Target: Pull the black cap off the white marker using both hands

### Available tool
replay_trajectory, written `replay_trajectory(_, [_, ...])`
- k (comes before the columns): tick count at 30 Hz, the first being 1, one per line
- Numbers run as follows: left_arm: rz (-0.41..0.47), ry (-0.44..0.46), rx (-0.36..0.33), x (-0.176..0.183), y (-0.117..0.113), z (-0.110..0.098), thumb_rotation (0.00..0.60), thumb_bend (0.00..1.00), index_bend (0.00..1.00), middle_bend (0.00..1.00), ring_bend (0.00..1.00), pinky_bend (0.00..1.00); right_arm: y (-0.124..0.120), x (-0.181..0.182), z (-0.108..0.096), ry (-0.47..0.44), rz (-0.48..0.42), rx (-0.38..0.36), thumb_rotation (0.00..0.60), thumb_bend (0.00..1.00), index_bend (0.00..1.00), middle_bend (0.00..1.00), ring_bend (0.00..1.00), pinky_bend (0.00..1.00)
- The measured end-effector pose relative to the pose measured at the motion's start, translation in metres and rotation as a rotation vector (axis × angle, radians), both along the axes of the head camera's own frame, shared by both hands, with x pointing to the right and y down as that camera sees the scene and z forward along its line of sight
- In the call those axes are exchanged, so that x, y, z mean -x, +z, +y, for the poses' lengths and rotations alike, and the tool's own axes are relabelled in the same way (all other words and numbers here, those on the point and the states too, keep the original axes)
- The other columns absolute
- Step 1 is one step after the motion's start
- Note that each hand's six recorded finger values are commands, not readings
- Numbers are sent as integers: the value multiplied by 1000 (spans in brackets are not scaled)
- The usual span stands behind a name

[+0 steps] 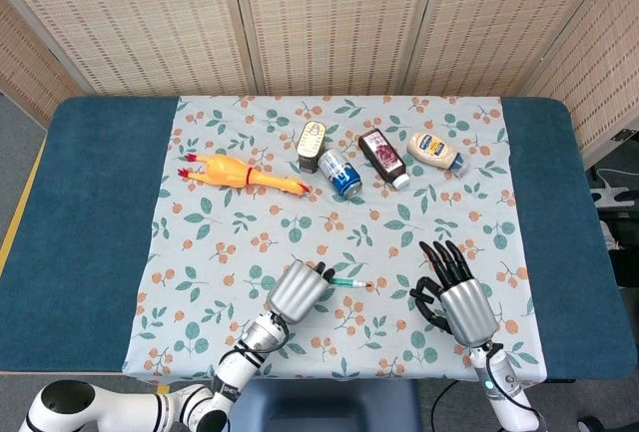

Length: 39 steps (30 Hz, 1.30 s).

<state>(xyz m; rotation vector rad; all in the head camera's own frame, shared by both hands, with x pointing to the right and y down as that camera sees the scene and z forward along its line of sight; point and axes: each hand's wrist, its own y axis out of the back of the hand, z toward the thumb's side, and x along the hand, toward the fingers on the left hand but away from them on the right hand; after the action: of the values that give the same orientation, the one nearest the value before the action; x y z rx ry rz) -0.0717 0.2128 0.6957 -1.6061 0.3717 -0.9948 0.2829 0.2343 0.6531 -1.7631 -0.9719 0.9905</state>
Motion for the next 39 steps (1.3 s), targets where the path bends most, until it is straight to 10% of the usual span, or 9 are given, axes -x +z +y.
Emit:
replay_trajectory(10, [-120, -6, 17, 24, 42, -6, 600, 434, 471, 672, 980, 1000, 38, -1, -12, -18, 129, 100, 600, 255, 565, 34, 0, 0])
replay_trajectory(25, [-118, 3, 47, 24, 38, -2, 600, 431, 60, 202, 911, 998, 41, -2, -6, -32, 185, 148, 600, 255, 156, 26, 0, 0])
replay_trajectory(29, [-50, -13, 50, 25, 18, -1, 600, 433, 20, 144, 661, 893, 23, -8, -4, -29, 173, 118, 600, 249, 22, 1, 0, 0])
replay_trajectory(33, [69, -42, 74, 37, -14, 1, 600, 431, 10, 119, 244, 517, -6, -23, -1, -12, 185, 92, 600, 248, 0, 0, 0, 0])
replay_trajectory(39, [244, -168, 131, 112, -60, 8, 600, 428, 1, 70, 58, 234, -68, -69, 11, 84, 286, 84, 600, 219, 0, 0, 0, 0])
